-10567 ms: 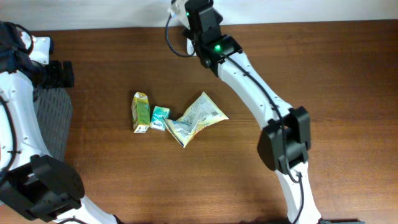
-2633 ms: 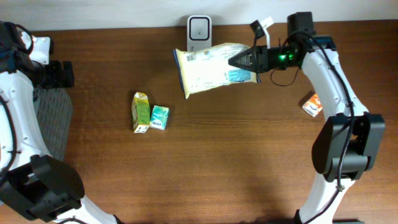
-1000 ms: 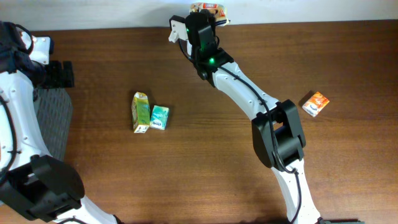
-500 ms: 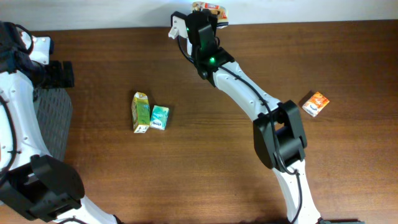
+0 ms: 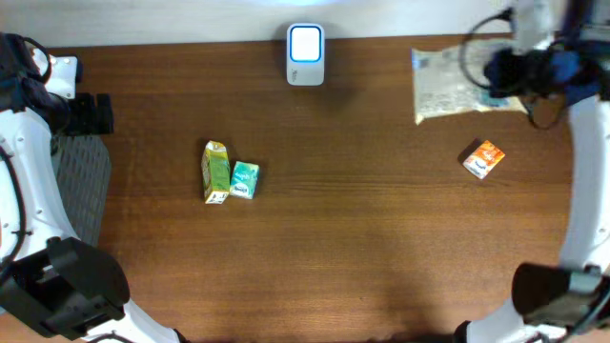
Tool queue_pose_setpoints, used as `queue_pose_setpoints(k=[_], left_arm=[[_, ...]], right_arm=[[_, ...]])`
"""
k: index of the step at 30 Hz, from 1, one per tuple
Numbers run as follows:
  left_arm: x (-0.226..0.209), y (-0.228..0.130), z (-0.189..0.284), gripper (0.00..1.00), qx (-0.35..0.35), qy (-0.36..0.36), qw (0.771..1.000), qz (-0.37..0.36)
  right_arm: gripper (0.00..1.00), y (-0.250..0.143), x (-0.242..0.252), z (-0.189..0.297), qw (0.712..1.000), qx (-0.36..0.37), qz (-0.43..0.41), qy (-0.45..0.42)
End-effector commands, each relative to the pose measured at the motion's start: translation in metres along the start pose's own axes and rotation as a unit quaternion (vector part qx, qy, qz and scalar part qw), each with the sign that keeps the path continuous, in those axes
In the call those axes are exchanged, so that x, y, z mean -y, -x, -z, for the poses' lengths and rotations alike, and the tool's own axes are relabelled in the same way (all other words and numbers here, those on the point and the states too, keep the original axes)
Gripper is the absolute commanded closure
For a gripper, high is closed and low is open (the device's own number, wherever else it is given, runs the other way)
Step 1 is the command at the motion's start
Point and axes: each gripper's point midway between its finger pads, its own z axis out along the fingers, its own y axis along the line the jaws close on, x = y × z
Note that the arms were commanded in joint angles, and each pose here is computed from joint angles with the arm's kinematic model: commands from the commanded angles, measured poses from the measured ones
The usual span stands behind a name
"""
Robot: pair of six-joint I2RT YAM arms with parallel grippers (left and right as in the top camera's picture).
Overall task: Scan the item barcode
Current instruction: 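Carry the snack bag right and drop it on the table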
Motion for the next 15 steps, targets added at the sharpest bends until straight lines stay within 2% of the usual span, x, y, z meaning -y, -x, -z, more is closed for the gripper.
queue_pose_setpoints(k=[1, 7, 11, 12, 13, 15], left_arm=[[0.001, -0.002, -0.002, 0.01, -0.003, -0.005, 1.0, -0.006], [0.001, -0.002, -0.002, 0.01, -0.003, -0.005, 1.0, -0.006], [0.001, -0.002, -0.002, 0.01, -0.003, -0.005, 1.0, -0.006], [0.001, -0.002, -0.002, 0.01, -0.003, -0.005, 1.0, -0.006], [0.001, -0.002, -0.002, 0.01, -0.003, -0.005, 1.0, -0.006], [0.001, -0.002, -0.002, 0.01, -0.003, -0.005, 1.0, -0.006]], right_arm=[[0.96, -0.027, 0.033, -0.03, 0.99, -0.036, -0.116, 0.073], [0.96, -0.095, 0.097, -0.119, 0.968, -0.134, -0.201, 0.069], [0.96, -0.121, 0.13, -0.138, 0.965, -0.177, -0.194, -0.01], [0.87, -0.123, 0.136, -0.136, 0.964, -0.182, -0.191, -0.028], [0.57, -0.125, 0.143, -0.133, 0.961, -0.186, -0.199, -0.049], [0.37, -0.12, 0.15, -0.125, 0.958, -0.181, -0.213, -0.065]])
